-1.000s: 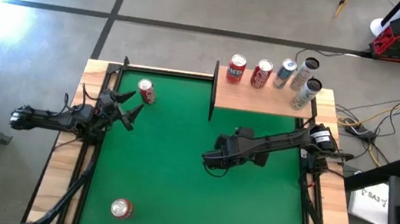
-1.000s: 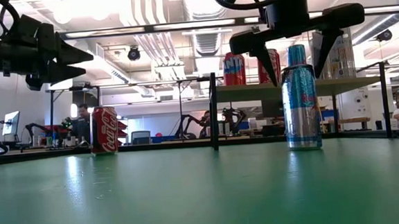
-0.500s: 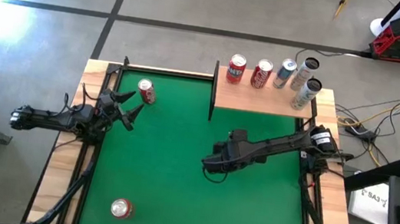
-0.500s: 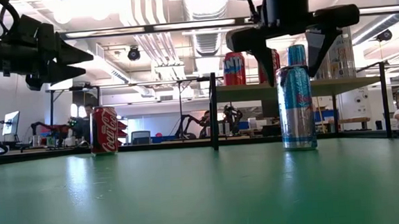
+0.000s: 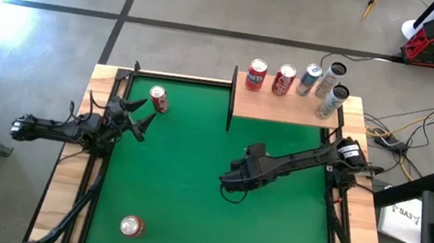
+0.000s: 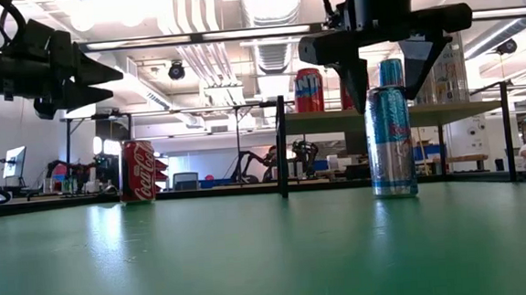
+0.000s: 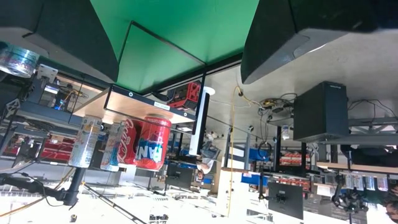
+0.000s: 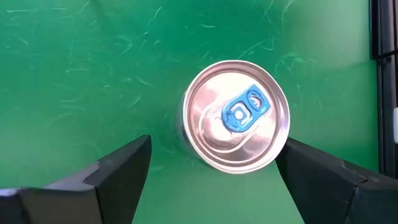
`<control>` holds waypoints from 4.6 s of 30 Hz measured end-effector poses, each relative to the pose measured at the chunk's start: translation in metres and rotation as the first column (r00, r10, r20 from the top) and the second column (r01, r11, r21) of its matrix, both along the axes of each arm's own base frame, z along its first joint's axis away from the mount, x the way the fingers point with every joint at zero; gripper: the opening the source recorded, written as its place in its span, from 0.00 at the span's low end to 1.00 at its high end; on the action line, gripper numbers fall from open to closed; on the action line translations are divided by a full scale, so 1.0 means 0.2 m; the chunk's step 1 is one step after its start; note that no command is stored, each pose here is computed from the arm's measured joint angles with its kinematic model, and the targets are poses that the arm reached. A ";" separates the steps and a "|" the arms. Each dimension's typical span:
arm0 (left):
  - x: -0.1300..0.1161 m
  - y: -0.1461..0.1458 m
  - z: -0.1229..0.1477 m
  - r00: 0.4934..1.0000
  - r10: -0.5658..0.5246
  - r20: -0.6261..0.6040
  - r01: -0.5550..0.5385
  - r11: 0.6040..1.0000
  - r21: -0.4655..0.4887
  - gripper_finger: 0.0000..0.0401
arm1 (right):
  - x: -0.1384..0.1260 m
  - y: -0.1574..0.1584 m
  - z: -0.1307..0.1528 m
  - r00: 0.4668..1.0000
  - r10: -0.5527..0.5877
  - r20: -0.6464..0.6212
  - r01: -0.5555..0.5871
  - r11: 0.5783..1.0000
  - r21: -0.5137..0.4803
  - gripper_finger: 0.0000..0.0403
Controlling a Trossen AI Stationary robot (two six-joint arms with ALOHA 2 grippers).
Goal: Place canned beverage on shelf
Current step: Put the blue soda can on the shelf aligned with the other blue soda can
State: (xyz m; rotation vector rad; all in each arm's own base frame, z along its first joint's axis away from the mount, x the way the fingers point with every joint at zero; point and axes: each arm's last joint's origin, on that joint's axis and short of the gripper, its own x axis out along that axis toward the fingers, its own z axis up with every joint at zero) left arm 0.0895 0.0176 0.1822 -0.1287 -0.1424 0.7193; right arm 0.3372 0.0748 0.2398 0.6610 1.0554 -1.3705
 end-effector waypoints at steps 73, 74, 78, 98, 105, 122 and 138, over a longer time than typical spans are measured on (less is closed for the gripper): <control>0.00 0.00 0.00 1.000 0.000 0.000 0.000 1.000 0.000 0.81 | -0.09 0.26 0.05 0.986 0.167 0.005 -0.167 0.986 -0.017 0.81; 0.00 0.00 0.00 1.000 0.000 0.000 0.000 1.000 0.000 0.81 | -0.09 0.27 0.05 0.988 0.153 0.027 -0.152 0.987 -0.042 0.81; 0.00 0.00 0.00 1.000 0.000 0.001 0.000 1.000 0.000 0.81 | -0.12 0.33 0.04 0.983 0.095 0.154 -0.069 0.983 -0.169 0.81; 0.00 0.00 0.00 1.000 0.000 0.001 0.000 1.000 0.000 0.81 | -0.43 0.38 -0.30 0.905 0.341 0.253 -0.095 0.742 -0.663 0.81; 0.00 0.00 0.00 1.000 -0.001 0.000 0.001 1.000 0.000 0.81 | -0.51 0.39 -0.41 0.830 0.465 0.306 -0.107 0.673 -0.732 0.81; 0.00 0.00 0.00 1.000 0.000 0.000 0.000 1.000 0.000 0.81 | -0.61 0.29 -0.62 0.732 0.619 0.285 -0.134 0.541 -0.830 0.81; 0.00 0.00 0.00 1.000 -0.001 0.000 0.001 1.000 0.000 0.81 | -0.53 0.14 -0.66 0.775 0.553 0.305 -0.048 0.533 -0.845 0.81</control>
